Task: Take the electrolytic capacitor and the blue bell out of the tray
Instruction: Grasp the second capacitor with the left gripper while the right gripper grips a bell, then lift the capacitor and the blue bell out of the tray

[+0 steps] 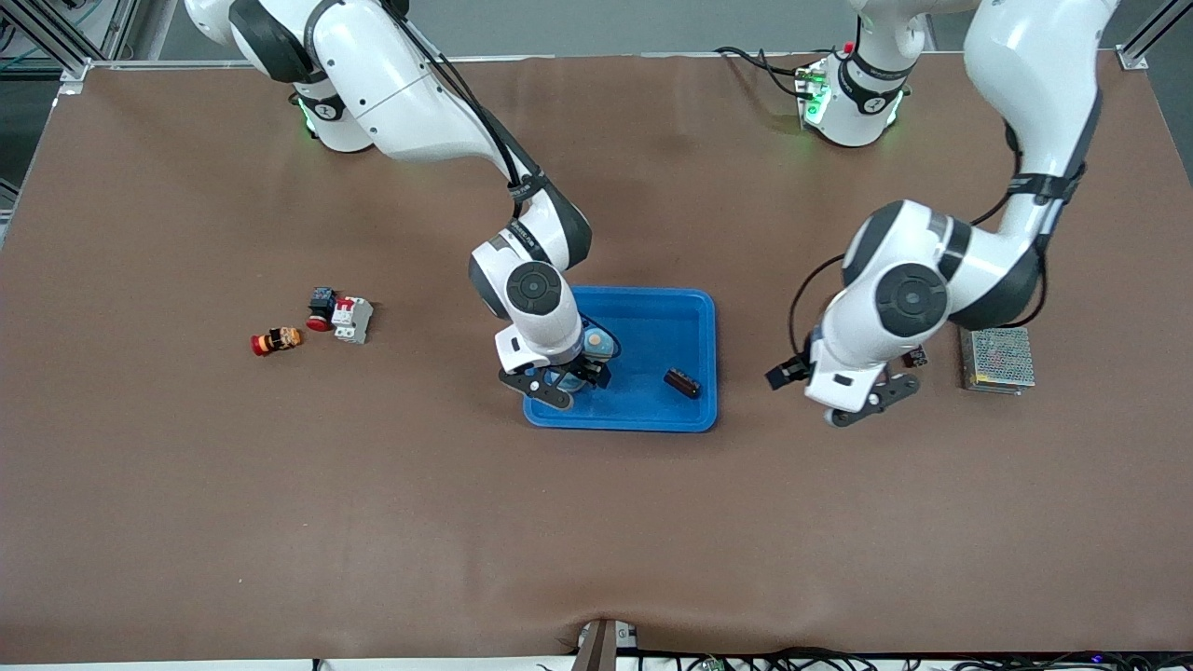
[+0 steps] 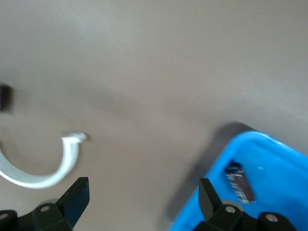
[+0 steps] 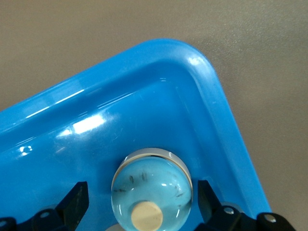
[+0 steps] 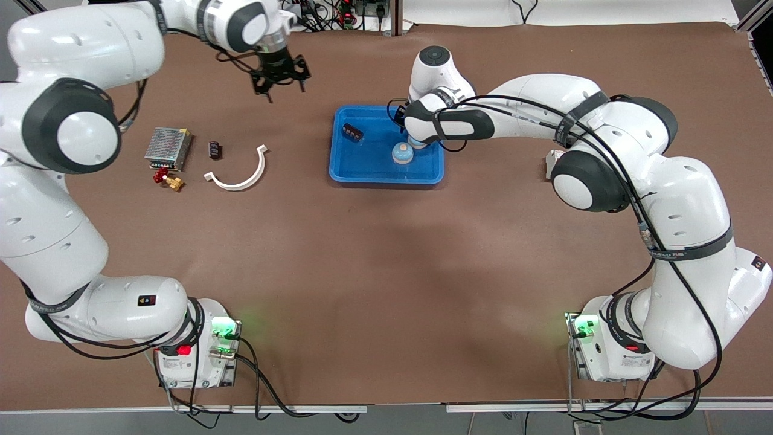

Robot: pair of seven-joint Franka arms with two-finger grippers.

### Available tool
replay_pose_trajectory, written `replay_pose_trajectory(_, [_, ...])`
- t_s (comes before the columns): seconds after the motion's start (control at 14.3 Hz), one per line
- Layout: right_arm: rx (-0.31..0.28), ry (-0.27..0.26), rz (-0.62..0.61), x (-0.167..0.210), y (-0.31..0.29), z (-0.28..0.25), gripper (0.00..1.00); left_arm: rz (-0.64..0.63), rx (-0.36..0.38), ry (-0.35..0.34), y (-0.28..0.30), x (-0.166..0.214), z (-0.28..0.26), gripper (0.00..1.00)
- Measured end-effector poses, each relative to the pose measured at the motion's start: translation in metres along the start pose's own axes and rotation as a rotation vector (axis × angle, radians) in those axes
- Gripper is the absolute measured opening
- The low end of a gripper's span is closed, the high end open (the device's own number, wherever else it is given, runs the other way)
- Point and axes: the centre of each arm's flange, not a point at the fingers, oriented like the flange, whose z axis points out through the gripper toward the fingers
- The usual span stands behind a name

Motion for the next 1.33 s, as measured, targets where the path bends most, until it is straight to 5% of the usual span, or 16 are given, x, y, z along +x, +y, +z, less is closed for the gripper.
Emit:
replay_pose_trajectory(0.21, [0.000, 0.001, -0.002, 0.000, 0.000, 0.000, 1.00, -0.090, 0.000, -0.023, 0.043, -0.037, 0.022, 1.00])
replay_pose_trajectory(0.42, [-0.002, 0.005, -0.006, 0.000, 0.000, 0.000, 0.89, -0.168, -0.032, -0.037, 0.071, -0.056, 0.048, 1.00])
replay_pose_trajectory(0.77, [-0.005, 0.009, -0.013, 0.000, 0.000, 0.000, 0.70, -0.275, -0.069, -0.038, 0.096, -0.071, 0.094, 0.83])
replay_pose_trajectory(1.05, [-0.004, 0.010, -0.017, 0.001, 0.000, 0.000, 0.69, -0.333, -0.091, -0.023, 0.107, -0.080, 0.111, 0.70])
replay_pose_trajectory(1.33, [-0.004, 0.011, -0.019, 0.001, 0.000, 0.000, 0.69, -0.361, -0.097, -0.010, 0.113, -0.086, 0.128, 0.68])
